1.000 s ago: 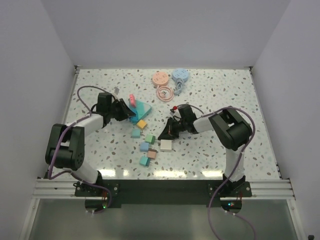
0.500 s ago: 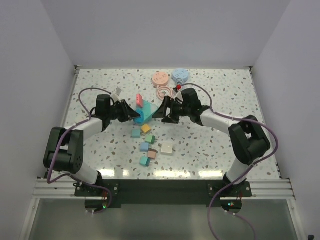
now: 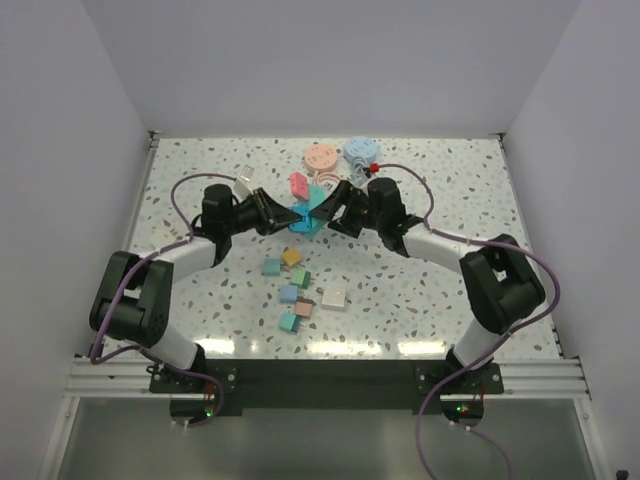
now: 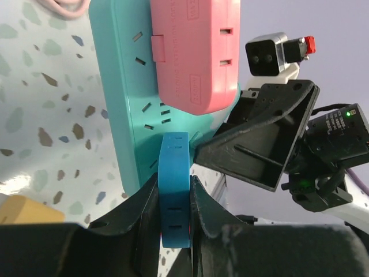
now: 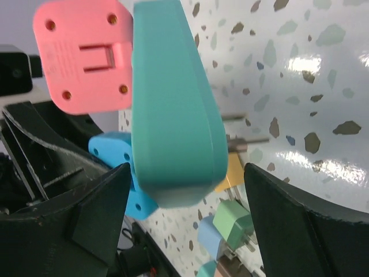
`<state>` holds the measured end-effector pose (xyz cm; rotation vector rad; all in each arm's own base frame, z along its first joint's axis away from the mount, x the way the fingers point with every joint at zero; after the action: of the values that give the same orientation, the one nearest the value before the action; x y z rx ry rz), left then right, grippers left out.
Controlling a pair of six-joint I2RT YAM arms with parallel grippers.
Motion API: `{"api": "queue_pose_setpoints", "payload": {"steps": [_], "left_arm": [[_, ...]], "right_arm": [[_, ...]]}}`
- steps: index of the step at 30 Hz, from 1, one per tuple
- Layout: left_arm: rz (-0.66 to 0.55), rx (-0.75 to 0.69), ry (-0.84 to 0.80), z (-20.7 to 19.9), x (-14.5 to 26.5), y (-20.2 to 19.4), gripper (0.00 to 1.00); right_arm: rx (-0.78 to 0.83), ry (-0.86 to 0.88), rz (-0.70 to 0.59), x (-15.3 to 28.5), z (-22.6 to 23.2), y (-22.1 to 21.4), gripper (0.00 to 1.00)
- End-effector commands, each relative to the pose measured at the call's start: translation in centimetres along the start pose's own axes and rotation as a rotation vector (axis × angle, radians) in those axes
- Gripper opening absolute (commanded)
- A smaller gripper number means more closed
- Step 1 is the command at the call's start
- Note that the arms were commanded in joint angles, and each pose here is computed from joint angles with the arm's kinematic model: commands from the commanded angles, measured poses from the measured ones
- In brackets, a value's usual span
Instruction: Pull the plug off the socket
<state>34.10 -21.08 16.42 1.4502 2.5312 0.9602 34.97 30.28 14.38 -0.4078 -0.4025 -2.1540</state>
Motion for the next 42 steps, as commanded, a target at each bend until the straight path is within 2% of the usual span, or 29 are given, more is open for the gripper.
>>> {"api": "queue_pose_setpoints", "payload": {"steps": [1, 3, 9, 12, 13, 14, 18, 24, 32, 35, 38, 42], "left_arm": [[-0.034, -0.016, -0.11, -3.0, -0.2, 1.0, 0.0], [-0.025, 0.0, -0.118, -3.1, -0.2, 0.4, 0.0], [0.007, 0.027, -0.148, -4.2, -1.0, -0.8, 0.0], [0.022, 0.04, -0.169, -4.8, -1.7, -1.5, 0.0], [0.028, 0.045, -0.172, -4.9, -1.8, -1.6, 0.0], [0.032, 0.044, -0.174, -5.0, -1.9, -1.8, 0.0], [0.036, 0.025, -0.131, -4.7, -1.9, -1.5, 0.0], [0.032, -0.007, -0.01, -3.2, -0.5, -1.5, 0.0], [-0.024, 0.008, -0.013, -4.5, 2.0, -0.8, 0.0], [-0.048, 0.032, -0.027, -5.2, 2.7, -0.8, 0.0], [-0.077, 0.018, -0.028, -5.8, 3.2, -0.4, 0.0], [-0.009, 0.004, -0.009, -4.8, 3.2, -1.9, 0.0]], "right_arm": [[0.045, 0.097, -0.169, 1.2, 3.4, 2.6, 0.82], [0.062, 0.075, -0.226, 1.5, 3.1, 3.4, 0.76], [0.109, 0.047, -0.212, 1.0, 2.8, 3.2, 0.51], [0.168, 0.009, -0.18, 0.8, 2.3, 2.5, 0.22], [0.186, -0.012, -0.186, 0.8, 2.1, 2.6, 0.02], [0.208, -0.027, -0.198, 0.8, 2.3, 2.7, 0.0], [0.342, -0.197, -0.217, 2.1, 0.4, 3.0, 0.0], [0.515, -0.436, -0.369, 6.4, -1.5, 6.1, 0.0], [0.625, -0.531, -0.494, 11.1, -0.1, 8.2, 0.0], [0.644, -0.632, -0.572, 12.9, -0.4, 9.5, 0.0], [0.659, -0.615, -0.569, 13.5, 0.1, 9.4, 0.0], [0.644, -0.509, -0.557, 13.9, 1.8, 8.6, 0.0]]}}
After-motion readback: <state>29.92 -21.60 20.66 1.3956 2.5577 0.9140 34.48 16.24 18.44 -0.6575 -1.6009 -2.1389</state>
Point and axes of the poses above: each gripper's point midway between its finger pads, its own x axis back along the fingers, its own z axis along the line the jaws close on, y = z × x, the point moved 2 cm from there along x, back along the fingers, and after that the axes turned 15 degrees about -x, right-handed, at the moved point
